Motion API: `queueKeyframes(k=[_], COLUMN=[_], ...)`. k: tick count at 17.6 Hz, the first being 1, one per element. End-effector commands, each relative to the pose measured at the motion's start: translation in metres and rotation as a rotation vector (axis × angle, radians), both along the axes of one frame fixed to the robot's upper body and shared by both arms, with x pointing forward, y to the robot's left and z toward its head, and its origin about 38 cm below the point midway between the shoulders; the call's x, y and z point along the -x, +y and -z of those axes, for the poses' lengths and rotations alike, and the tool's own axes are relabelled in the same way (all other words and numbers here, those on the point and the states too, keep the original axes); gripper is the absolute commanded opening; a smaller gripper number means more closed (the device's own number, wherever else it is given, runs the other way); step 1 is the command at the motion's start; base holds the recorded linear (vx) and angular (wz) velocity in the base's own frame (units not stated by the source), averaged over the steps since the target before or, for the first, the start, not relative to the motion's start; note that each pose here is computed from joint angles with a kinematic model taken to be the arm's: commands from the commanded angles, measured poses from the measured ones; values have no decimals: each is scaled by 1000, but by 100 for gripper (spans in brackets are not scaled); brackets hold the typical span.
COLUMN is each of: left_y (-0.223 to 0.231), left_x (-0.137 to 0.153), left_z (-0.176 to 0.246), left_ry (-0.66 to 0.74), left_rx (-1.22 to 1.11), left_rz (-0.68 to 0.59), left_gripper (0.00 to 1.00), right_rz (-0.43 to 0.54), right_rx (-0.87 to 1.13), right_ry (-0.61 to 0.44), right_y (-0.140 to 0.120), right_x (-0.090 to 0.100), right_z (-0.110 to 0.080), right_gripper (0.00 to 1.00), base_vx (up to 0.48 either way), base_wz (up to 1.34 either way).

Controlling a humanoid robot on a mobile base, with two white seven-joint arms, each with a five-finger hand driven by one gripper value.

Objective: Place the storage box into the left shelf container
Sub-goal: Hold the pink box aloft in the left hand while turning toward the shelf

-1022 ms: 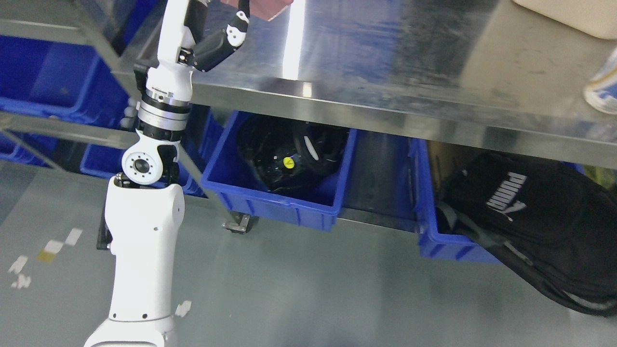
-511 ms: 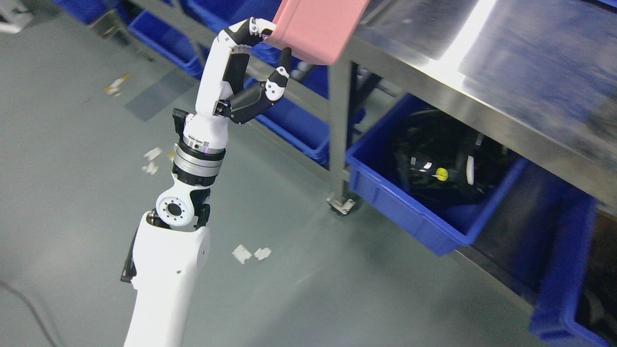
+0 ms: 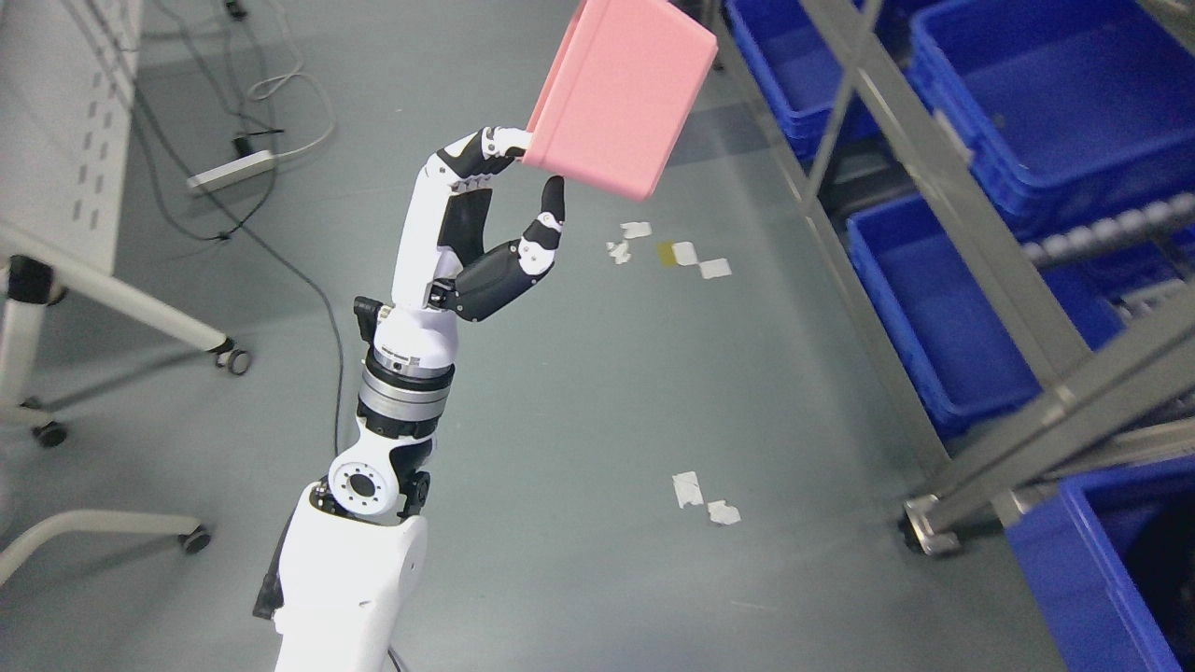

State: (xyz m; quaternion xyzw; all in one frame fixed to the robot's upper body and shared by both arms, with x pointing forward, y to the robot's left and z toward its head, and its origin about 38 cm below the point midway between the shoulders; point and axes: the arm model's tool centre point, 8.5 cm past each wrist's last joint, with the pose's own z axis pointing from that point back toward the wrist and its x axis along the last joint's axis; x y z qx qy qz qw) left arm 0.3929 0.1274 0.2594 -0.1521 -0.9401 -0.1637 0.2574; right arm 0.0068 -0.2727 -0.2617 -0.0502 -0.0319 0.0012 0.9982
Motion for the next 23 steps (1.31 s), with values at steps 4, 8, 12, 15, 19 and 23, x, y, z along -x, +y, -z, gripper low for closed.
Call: queueKeyframes(k=[4,8,12,15,19,23], left_y=[44,46,47,48,48,48], left_x=[8,9,12,14,15,17], left_z=[39,43,49,53,56,60], left_ry=[190,203,219,233,242,250], left_rx=[90,94,98,110,112,114], left_rz=[-89,-94,-95,-89,-86,-87], left_gripper=[4,4,4,4,4,4], right_rz=[2,2,2,2,2,2], right_rx=[18,18,18,17,17,17], right_ry=[-25,-25,-25,-25,-25,-25], right_y=[-11,-11,-11,-11,-11,-11], right_x=[-10,-10,-10,-10,-10,-10], right_z=[-1,-1,-1,-1,-1,-1], right_gripper=[100,100,100,100,100,100], base_vx=[309,386,438,451,474,481], base_wz=[812,483,184,-12,-99,-45])
